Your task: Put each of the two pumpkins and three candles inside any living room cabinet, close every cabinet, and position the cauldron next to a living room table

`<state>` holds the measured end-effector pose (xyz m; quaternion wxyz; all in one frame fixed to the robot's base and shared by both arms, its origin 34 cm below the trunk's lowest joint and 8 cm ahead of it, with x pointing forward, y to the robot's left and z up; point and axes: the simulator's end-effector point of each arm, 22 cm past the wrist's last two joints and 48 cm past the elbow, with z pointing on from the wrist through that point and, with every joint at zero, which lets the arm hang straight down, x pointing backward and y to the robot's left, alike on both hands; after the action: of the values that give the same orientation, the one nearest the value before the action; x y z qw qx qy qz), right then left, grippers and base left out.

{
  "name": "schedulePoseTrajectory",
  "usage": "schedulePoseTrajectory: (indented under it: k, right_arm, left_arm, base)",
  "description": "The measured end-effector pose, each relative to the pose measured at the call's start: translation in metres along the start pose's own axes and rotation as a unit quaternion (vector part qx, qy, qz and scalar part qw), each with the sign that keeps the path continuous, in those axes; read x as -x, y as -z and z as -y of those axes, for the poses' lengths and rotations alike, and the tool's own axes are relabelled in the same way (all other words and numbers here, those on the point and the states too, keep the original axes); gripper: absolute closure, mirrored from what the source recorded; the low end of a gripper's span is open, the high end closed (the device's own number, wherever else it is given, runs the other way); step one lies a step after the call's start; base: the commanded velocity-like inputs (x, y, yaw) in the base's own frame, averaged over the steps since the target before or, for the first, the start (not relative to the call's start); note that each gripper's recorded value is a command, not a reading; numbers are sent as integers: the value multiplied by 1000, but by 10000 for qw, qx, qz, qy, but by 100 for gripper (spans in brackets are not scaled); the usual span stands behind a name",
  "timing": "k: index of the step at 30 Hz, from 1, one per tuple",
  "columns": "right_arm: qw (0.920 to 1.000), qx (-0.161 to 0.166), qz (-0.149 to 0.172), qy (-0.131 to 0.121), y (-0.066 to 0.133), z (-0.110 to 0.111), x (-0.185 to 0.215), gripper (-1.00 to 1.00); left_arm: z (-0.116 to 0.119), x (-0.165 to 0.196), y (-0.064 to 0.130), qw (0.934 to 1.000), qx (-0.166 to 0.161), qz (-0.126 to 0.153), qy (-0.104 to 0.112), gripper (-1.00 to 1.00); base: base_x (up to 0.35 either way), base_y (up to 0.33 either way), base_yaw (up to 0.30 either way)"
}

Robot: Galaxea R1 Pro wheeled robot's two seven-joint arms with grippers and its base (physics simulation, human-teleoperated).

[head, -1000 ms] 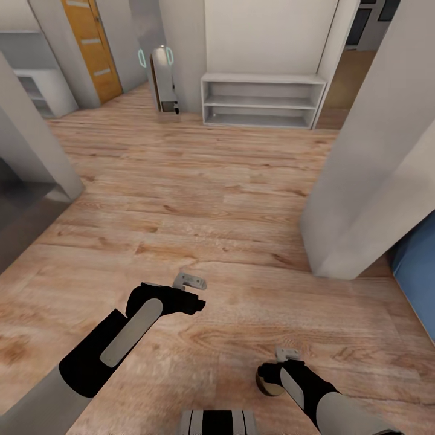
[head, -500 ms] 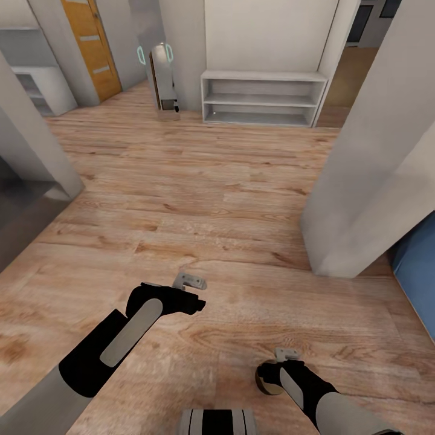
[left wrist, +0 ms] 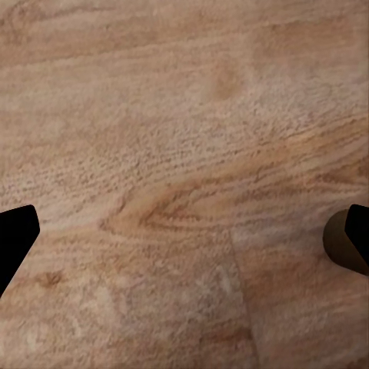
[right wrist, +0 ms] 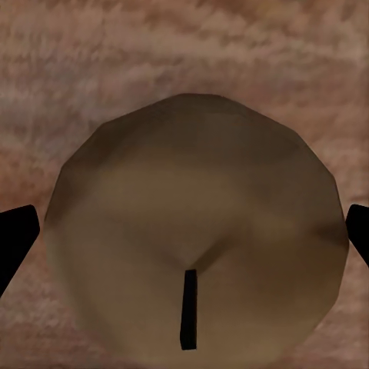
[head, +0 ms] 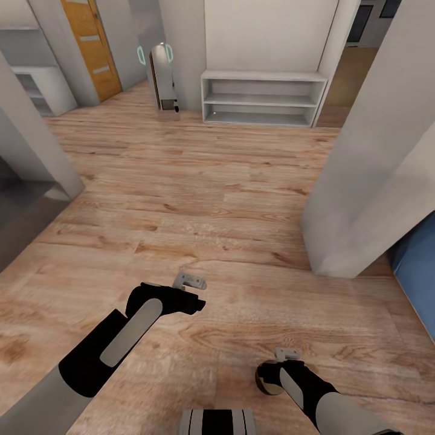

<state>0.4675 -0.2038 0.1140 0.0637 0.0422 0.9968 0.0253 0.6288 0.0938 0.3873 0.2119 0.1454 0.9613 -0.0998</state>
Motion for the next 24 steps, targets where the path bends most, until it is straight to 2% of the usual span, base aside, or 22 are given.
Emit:
schedulePoseTrajectory:
  k: [24]
  right_arm:
    - [10000,-8,-40,-14,0,1,-4,100]
  left_arm:
    - [0,2,2,10000,5,24,2,-100]
  base:
    - [0,0,0]
